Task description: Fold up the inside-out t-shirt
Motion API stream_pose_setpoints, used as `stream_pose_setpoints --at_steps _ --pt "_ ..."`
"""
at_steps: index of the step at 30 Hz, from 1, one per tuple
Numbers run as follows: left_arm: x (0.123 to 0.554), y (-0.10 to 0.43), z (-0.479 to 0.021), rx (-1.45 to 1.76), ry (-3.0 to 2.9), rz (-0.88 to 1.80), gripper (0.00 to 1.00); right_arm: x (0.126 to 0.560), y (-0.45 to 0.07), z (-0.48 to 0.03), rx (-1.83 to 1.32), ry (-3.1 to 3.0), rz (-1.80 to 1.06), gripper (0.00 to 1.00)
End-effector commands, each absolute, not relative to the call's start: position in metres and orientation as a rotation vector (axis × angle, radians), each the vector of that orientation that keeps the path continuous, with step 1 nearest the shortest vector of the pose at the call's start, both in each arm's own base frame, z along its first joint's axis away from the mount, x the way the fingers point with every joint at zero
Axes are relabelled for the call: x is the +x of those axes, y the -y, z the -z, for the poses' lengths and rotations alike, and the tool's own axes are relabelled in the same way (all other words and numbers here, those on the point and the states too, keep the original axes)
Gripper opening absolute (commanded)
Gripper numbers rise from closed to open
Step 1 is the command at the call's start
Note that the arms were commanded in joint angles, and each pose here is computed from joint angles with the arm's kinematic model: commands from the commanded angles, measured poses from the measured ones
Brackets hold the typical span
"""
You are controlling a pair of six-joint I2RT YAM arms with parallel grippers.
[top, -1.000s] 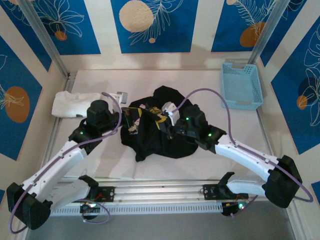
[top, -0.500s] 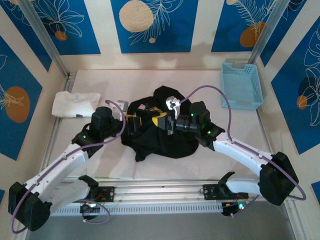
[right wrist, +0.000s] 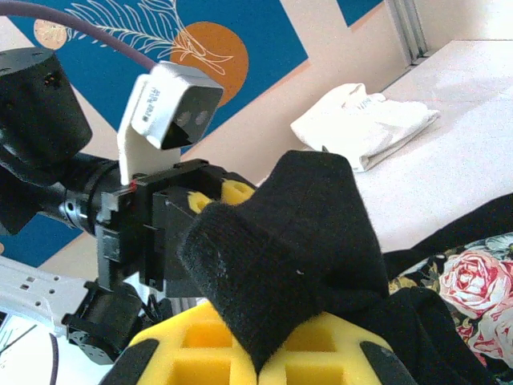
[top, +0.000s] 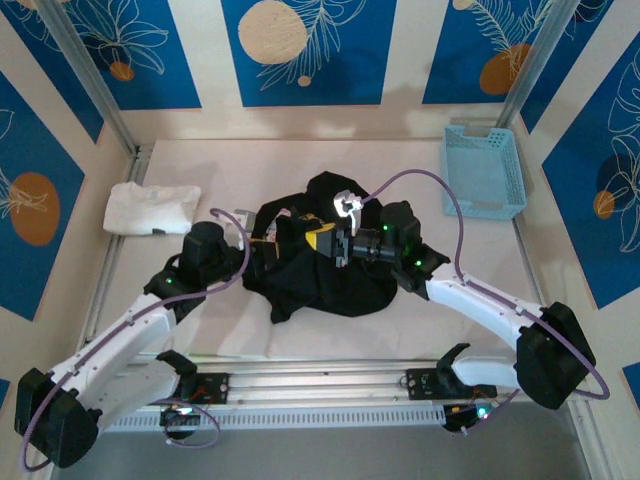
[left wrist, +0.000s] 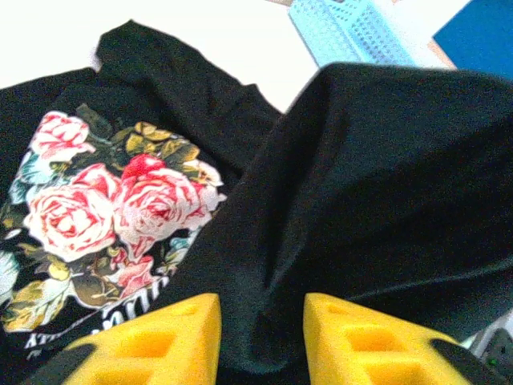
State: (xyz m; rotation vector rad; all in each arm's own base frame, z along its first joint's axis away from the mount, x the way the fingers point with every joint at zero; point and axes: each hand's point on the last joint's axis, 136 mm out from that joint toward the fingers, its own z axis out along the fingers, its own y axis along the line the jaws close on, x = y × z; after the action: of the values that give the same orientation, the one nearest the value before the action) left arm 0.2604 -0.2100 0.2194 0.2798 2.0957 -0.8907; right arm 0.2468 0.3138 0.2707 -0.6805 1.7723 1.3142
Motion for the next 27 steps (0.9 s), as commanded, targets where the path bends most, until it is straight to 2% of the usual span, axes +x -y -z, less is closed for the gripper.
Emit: stream_pose_setpoints --at_steps 1,7,16,27 --pt "0.25 0.227 -0.238 0.345 -2.024 1.039 0.25 0.246 -0.31 -0.275 -0.679 -1.756 -1.304 0.0" --pt "0.258 0.239 -0.234 0.352 -2.056 1.083 0.24 0.246 -0.309 -0.274 -0.678 -1.758 -1.303 0.0" --pt "0.276 0.238 -0.223 0.313 -2.103 1.015 0.25 0.245 -0.304 -0.273 -0.67 -1.76 -1.285 0.0" --pt "0.285 0.246 -0.219 0.327 -2.106 1.039 0.31 0.245 -0.302 -0.274 -0.662 -1.755 -1.283 0.0"
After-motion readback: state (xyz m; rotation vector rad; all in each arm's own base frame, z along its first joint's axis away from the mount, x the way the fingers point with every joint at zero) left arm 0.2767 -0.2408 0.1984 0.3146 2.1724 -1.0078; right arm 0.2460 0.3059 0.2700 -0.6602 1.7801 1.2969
